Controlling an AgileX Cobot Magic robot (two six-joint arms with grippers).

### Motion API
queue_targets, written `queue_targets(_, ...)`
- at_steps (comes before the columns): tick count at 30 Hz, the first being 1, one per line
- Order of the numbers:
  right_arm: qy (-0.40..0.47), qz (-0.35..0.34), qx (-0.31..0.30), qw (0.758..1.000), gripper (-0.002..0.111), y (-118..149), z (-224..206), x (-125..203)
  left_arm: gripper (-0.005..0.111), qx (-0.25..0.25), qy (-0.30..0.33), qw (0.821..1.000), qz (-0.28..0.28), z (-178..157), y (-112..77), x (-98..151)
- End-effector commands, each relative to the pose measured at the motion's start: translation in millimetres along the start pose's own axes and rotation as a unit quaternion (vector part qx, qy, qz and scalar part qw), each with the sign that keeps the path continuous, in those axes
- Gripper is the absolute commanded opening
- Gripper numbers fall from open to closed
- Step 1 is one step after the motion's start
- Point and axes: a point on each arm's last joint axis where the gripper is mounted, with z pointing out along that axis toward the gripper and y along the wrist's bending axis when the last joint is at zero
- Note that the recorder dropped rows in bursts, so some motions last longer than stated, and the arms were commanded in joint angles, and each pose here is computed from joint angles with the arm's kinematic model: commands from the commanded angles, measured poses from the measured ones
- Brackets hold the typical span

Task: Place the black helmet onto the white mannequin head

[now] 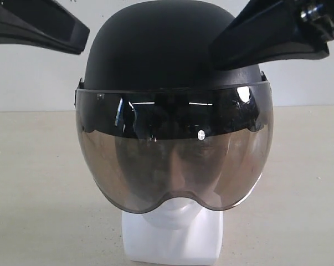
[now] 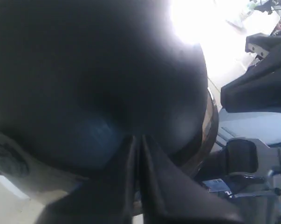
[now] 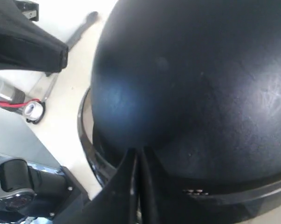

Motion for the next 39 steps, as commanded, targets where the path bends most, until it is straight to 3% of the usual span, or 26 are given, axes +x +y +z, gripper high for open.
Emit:
queue_targets(1,0.02,-0.006,0.018,1.0,0.0,-2.5,12.9,1.7,0.004,0.009,0.026,1.0,-0.012,12.8,8.1,13.1)
queue_targets(30,0.082,0.006,0.023,0.996,0.0,-4.1,13.9,12.2,0.004,0.011,0.065,0.997,-0.041,29.2,22.7,34.1)
queue_targets(39,0.09,0.001,0.033,0.995,0.0,-5.9,13.6,13.7,0.004,0.014,0.06,0.998,-0.034,25.6,18.7,37.2)
